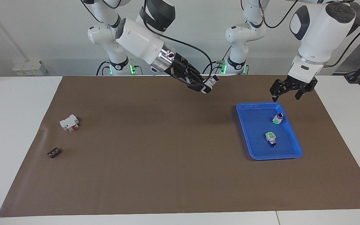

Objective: Turn and place switch with both arms

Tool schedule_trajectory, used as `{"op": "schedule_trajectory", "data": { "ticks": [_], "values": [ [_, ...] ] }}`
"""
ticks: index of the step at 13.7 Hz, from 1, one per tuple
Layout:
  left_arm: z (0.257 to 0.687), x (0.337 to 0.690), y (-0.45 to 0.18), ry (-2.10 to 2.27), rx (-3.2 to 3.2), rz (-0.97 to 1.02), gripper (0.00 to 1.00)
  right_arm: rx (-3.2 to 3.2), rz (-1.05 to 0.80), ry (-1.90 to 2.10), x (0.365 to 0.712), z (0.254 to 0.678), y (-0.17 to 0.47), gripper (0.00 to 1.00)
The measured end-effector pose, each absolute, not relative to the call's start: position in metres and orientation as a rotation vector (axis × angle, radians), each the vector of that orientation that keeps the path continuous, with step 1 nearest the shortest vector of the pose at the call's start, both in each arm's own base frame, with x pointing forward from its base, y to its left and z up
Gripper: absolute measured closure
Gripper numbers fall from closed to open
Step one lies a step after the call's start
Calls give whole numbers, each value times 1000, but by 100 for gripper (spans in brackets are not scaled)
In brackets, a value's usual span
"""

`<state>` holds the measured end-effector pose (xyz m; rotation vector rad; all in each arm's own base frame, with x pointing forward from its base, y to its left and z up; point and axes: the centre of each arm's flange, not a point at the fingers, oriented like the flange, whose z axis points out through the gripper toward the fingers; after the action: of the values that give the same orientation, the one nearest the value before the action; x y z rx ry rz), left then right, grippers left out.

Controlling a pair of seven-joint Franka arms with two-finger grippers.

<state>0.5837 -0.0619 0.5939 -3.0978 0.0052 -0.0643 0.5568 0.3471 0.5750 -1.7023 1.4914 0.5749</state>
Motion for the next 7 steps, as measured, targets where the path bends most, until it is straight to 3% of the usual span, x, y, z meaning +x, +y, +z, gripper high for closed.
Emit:
{"op": "schedule_trajectory", "data": {
  "ticks": [7],
  "values": [
    [597,581,-68,22,-3097,-69,0,-1704,577,1491,557,575,347,59]
  ]
}}
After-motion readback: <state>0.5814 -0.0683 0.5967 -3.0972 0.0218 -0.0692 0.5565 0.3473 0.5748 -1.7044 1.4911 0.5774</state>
